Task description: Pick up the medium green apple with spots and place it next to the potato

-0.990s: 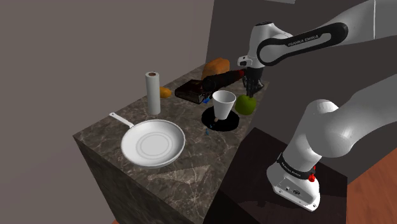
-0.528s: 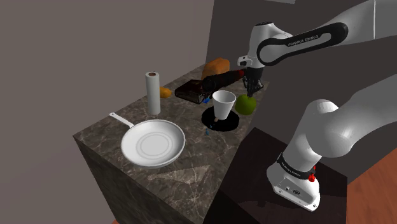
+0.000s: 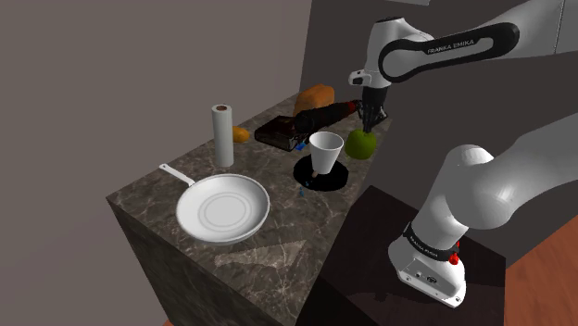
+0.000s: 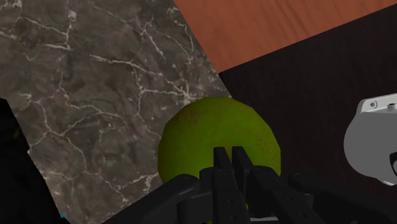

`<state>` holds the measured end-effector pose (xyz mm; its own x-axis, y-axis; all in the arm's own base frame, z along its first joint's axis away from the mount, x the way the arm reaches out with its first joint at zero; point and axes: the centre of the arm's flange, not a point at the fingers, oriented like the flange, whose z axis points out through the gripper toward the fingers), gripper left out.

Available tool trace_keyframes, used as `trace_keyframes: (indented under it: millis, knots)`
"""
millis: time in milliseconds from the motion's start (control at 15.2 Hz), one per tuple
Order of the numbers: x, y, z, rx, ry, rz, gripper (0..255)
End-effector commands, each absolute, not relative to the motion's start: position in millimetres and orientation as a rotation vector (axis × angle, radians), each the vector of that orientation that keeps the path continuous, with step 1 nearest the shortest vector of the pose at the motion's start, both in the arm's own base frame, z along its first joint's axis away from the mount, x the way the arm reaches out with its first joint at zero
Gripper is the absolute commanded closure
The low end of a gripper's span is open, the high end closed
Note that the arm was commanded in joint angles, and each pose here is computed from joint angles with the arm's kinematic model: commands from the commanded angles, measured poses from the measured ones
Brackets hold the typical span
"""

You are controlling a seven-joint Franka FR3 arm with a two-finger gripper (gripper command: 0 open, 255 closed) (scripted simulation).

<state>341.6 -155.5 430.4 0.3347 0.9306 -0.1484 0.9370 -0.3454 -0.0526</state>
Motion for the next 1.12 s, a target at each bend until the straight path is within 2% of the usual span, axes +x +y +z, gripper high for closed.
trace_keyframes:
  millis: [0, 1056]
  knots:
    - [343, -155, 441, 2.532, 1.772, -0.236, 255]
    - [343, -155, 526, 2.532, 1.772, -0.236, 255]
